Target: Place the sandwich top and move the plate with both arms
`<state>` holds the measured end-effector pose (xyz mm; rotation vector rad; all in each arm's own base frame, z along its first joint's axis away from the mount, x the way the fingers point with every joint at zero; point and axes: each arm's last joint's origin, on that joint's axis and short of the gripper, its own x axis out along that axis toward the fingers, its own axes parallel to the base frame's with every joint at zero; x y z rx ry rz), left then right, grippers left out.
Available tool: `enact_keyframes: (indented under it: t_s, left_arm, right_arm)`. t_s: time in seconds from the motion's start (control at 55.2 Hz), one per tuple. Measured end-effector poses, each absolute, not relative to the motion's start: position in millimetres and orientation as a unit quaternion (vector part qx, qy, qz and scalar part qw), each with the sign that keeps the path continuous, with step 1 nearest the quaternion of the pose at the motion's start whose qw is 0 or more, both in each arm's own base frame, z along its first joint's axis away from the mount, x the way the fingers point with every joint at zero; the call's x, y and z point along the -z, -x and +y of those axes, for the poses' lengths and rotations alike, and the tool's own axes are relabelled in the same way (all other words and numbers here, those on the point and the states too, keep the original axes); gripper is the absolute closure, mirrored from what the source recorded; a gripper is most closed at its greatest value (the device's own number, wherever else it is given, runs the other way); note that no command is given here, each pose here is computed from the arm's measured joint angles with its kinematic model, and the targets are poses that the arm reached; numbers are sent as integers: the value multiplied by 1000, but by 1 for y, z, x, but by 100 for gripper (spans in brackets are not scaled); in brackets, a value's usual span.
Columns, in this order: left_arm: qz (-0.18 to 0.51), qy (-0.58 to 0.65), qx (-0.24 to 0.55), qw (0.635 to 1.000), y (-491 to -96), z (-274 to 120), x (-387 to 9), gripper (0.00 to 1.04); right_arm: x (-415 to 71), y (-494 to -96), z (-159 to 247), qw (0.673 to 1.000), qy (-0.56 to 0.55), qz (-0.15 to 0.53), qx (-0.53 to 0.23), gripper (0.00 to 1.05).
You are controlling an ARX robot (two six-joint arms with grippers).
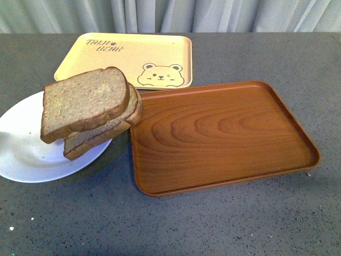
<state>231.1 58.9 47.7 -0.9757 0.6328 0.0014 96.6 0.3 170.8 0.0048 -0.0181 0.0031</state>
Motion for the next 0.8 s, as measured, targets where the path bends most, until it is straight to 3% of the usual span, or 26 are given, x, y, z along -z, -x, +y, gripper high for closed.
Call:
enact_keyframes:
  t_s: [0.633,0.796]
  left_arm:
    - [293,491,2,820,-251,47,-28,9]
    - [299,491,-1,818,-251,46,-23,33]
  right_arm:
    - [-171,-97,0,1000,-2,-9,-2,9]
    - [-171,-97,0,1000,-2,-9,-2,9]
